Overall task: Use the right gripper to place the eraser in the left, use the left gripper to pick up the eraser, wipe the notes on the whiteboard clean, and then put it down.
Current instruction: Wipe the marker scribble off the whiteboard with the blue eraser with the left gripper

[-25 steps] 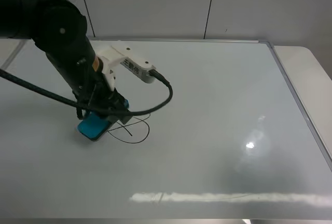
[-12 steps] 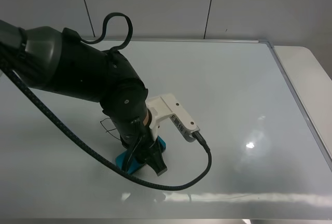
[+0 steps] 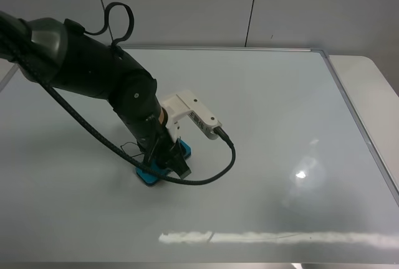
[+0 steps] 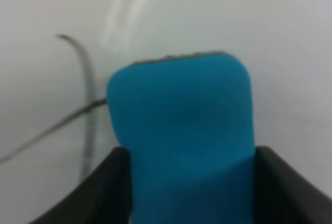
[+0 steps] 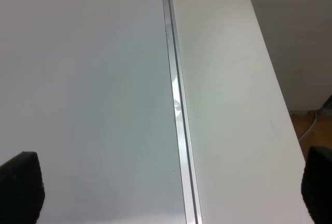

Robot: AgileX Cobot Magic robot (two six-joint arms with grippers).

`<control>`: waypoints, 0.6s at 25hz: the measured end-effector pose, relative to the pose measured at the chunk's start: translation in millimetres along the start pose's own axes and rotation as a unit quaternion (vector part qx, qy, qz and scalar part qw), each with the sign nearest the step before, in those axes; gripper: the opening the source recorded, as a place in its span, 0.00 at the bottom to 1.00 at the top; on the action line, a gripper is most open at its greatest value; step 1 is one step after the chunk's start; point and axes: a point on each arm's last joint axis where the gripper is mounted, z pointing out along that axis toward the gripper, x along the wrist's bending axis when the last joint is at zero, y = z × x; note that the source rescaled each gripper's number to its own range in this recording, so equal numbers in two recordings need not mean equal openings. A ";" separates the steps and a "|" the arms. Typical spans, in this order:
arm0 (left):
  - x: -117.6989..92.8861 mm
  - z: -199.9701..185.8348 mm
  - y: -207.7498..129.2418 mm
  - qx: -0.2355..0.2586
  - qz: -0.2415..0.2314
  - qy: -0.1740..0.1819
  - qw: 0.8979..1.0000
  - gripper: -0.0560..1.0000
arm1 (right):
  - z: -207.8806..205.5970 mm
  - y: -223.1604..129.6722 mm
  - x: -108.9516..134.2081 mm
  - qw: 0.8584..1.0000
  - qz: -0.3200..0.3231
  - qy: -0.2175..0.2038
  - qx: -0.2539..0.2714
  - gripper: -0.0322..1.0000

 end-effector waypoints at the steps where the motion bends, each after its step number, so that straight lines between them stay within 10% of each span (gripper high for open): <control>1: 9.4 0.1 -0.2 -0.004 -0.009 0.004 1.000 0.08 | 0.0 0.0 0.0 1.000 0.000 0.000 0.000 1.00; 9: 92.6 -1.1 -16.0 -0.022 -0.096 0.044 0.994 0.08 | 0.0 0.0 0.0 1.000 0.000 0.000 0.000 1.00; 15: 111.7 -2.5 -23.4 -0.024 -0.119 0.053 0.991 0.08 | 0.0 0.0 0.0 1.000 0.000 0.000 0.000 1.00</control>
